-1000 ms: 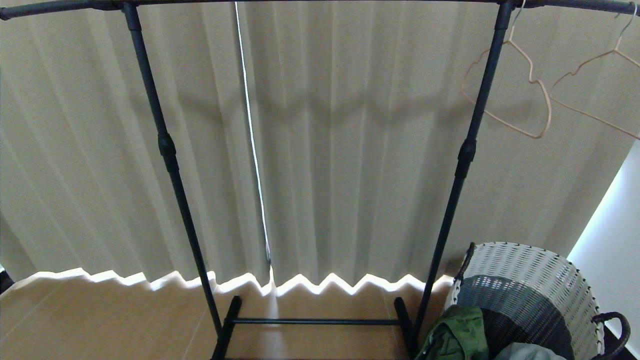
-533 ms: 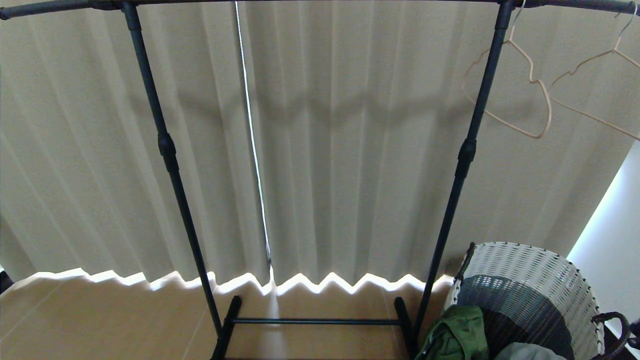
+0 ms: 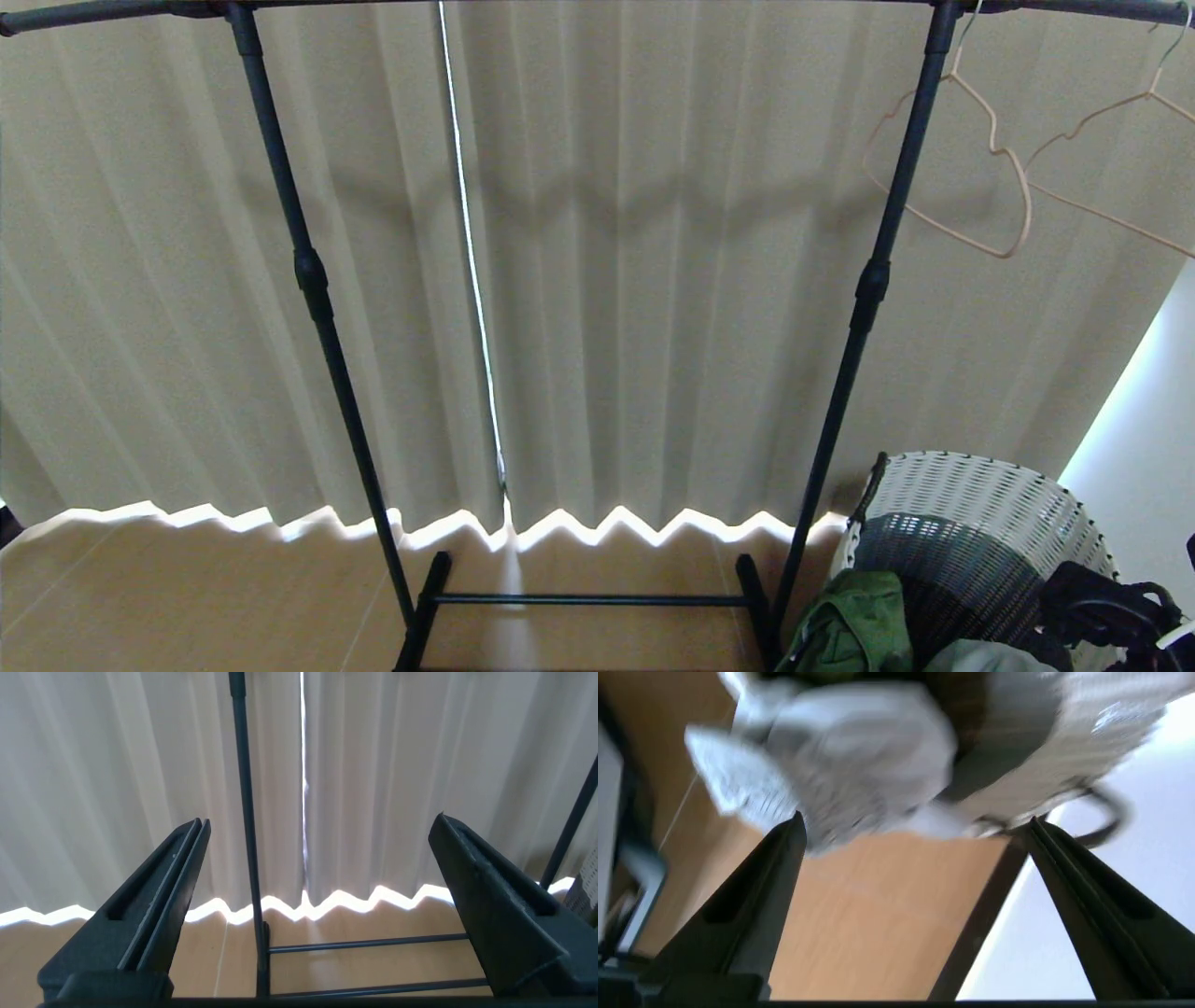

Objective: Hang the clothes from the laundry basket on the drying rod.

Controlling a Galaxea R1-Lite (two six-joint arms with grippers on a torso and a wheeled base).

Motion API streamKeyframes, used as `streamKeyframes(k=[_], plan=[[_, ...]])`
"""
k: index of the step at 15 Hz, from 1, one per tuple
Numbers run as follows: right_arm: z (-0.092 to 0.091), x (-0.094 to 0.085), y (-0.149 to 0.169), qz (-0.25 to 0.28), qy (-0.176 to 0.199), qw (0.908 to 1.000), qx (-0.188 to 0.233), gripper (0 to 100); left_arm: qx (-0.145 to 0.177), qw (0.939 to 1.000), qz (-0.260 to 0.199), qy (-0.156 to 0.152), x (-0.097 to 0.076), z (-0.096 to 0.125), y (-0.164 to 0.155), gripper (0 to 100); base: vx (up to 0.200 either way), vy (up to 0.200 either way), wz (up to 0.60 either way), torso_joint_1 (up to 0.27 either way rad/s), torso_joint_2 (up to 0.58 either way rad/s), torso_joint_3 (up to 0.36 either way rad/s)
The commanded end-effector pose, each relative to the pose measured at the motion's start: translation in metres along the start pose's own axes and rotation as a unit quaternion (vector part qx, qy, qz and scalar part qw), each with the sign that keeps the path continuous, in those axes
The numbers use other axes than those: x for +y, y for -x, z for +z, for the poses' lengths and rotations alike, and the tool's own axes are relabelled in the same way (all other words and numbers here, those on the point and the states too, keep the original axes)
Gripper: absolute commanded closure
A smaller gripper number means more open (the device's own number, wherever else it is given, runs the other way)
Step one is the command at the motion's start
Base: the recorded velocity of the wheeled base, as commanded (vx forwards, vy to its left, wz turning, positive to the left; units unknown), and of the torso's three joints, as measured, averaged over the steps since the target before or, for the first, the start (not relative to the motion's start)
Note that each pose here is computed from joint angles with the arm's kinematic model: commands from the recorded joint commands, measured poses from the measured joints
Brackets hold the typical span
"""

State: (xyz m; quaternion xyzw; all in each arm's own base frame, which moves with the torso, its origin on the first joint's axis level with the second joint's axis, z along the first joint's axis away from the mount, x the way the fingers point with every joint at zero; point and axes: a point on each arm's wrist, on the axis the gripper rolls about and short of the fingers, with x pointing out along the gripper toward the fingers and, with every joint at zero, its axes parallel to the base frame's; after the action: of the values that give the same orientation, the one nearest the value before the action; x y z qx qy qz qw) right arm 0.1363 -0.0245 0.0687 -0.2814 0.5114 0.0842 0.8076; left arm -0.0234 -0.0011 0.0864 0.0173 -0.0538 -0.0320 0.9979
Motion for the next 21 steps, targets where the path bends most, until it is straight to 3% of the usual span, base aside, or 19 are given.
streamKeyframes(k=[1, 8, 16, 17, 21], plan=[[-0.003, 0.003, -0.024, 0.045, 0.001, 0.9975, 0.054, 0, 0.0, 1.0, 0.0, 0.001, 0.0, 0.0, 0.0, 0, 0.0, 0.0, 0.0, 0.0, 0.0, 0.0], [0.001, 0.002, -0.056, 0.032, -0.001, 0.9987, 0.04, 0, 0.0, 1.0, 0.001, 0.001, 0.0, 0.0, 0.0, 0, 0.0, 0.0, 0.0, 0.0, 0.0, 0.0], [0.0, -0.002, -0.059, 0.002, -0.011, 0.999, 0.044, 0, 0.0, 1.0, 0.001, 0.001, 0.0, 0.0, 0.0, 0, 0.0, 0.0, 0.0, 0.0, 0.0, 0.0], [0.0, -0.002, -0.059, 0.002, -0.011, 0.999, 0.044, 100, 0.0, 1.0, 0.001, 0.001, 0.0, 0.0, 0.0, 0, 0.0, 0.0, 0.0, 0.0, 0.0, 0.0], [0.0, -0.003, -0.055, -0.018, -0.014, 0.9995, 0.022, 100, 0.0, 1.0, 0.001, 0.001, 0.0, 0.0, 0.0, 0, 0.0, 0.0, 0.0, 0.0, 0.0, 0.0]])
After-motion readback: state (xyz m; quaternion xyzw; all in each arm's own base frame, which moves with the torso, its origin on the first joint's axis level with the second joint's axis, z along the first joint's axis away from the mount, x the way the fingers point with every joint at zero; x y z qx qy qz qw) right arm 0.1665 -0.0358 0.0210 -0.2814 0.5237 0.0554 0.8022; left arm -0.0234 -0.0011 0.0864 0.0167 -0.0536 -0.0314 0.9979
